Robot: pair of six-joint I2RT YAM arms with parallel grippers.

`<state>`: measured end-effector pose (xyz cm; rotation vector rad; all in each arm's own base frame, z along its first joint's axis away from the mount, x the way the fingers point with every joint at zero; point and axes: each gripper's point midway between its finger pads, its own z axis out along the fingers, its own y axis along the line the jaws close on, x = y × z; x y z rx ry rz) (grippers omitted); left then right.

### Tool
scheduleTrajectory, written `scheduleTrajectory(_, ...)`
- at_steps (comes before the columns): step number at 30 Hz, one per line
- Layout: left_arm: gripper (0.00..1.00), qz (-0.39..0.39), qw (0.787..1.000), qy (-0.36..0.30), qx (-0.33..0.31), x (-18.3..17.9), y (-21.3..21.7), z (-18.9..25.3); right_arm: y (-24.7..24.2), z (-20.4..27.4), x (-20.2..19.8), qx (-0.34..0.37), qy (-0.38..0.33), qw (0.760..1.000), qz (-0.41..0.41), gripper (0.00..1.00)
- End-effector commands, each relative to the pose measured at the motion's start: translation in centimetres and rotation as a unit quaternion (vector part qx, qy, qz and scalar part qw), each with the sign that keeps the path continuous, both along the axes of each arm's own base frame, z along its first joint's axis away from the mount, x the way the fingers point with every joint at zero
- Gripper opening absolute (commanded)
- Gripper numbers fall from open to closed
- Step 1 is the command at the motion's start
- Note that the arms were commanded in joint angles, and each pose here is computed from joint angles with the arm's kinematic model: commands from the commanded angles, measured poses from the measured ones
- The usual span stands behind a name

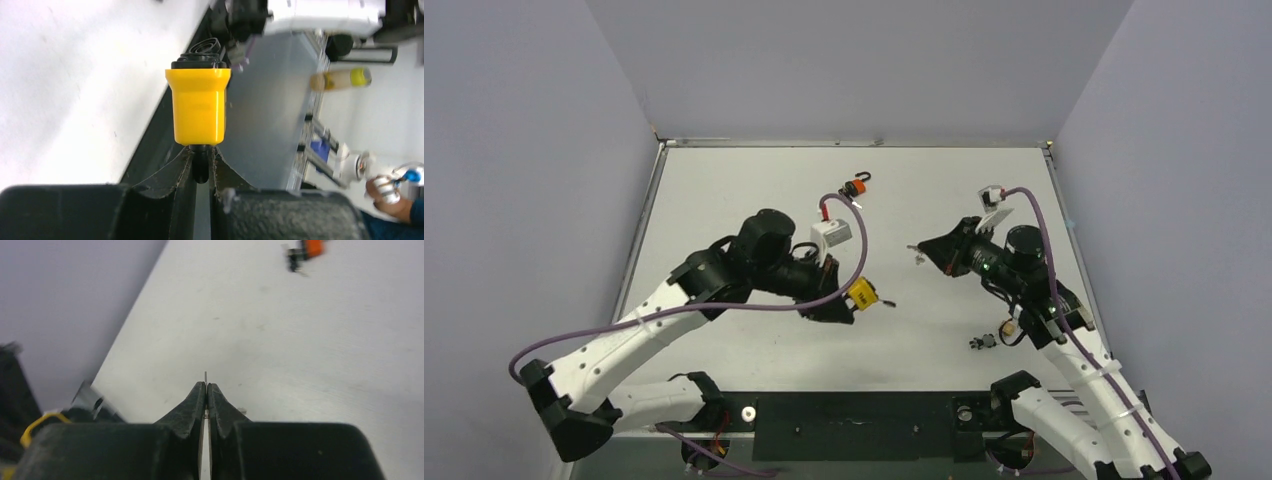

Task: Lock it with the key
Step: Place the lock at the center of the board, then place the key at the center of the board.

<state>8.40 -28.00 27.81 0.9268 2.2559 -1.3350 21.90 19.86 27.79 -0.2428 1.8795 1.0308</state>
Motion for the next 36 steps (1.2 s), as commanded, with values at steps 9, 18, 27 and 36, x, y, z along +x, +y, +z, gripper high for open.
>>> scheduleTrajectory(9, 0.0, 0.1, 0.971, 0.015, -0.215, 19.9, -18.1, 3.3, -18.2, -8.5, 13.8, -0.084, 0.175, 0.872, -0.449, 0.0)
scheduleTrajectory(18, 0.0, 0.131, 0.969, 0.107, -0.181, 28.3, -27.0, -7.9, -22.7, -14.4, 17.1, -0.08, 0.236, 0.827, -0.505, 0.0)
scheduleTrajectory(27, 0.0, 0.181, 0.95, 0.205, -0.148, 31.9, -31.0, -17.0, -23.3, -18.8, 18.8, -0.112, 0.282, 0.805, -0.51, 0.0)
scheduleTrajectory(36, 0.21, 0.194, 0.933, 0.266, -0.147, 31.7, -31.3, -19.7, -22.8, -21.4, 19.2, -0.13, 0.301, 0.805, -0.495, 0.02)
